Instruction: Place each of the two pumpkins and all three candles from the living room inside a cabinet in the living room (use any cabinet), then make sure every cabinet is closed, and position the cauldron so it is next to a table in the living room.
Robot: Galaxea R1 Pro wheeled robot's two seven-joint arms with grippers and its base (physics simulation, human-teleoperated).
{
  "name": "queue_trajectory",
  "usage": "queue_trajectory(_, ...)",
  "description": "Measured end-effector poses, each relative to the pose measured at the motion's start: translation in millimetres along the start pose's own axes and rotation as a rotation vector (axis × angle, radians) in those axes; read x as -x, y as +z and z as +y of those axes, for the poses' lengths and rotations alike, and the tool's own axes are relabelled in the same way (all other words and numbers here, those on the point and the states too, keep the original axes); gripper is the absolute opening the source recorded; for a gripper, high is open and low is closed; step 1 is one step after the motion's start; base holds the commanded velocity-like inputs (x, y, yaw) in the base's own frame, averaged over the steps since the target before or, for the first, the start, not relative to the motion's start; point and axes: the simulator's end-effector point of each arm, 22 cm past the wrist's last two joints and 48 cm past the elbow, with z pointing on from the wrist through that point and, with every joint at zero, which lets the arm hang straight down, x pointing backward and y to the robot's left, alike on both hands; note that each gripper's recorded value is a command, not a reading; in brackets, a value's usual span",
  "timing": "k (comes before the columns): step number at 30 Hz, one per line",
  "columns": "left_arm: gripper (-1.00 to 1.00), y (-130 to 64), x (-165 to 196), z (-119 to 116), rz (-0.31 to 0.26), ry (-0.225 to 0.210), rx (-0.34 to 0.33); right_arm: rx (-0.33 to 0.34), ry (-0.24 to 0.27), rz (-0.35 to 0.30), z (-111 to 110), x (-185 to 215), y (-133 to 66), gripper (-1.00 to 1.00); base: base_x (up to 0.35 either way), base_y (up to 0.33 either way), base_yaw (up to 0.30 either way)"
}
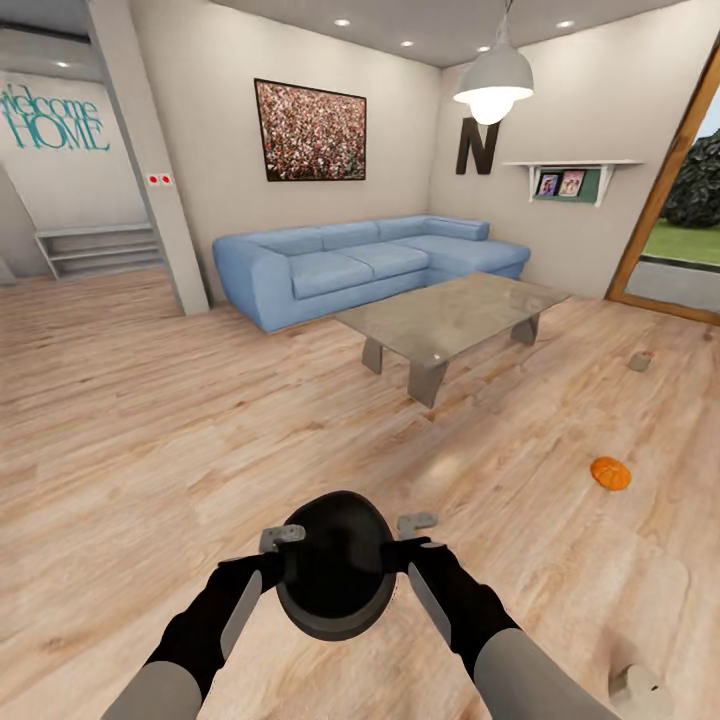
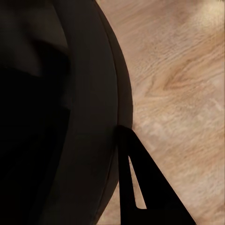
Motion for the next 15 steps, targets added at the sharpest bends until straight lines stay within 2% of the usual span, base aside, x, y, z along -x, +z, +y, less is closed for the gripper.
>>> queue_trajectory(5,-1.00,-0.2,-0.2,-0.3,0.001,0.002,0.000,0.000,0.002,0.001,-0.1,-0.1,-0.3,-1.00,0.215,0.124,0.032)
queue_trajectory(15,-1.00,-0.1,-0.7,-0.4,0.003,0.005,0.001,0.001,0.002,0.002,-0.3,-0.9,-0.2,-1.00,0.286,0.135,0.001)
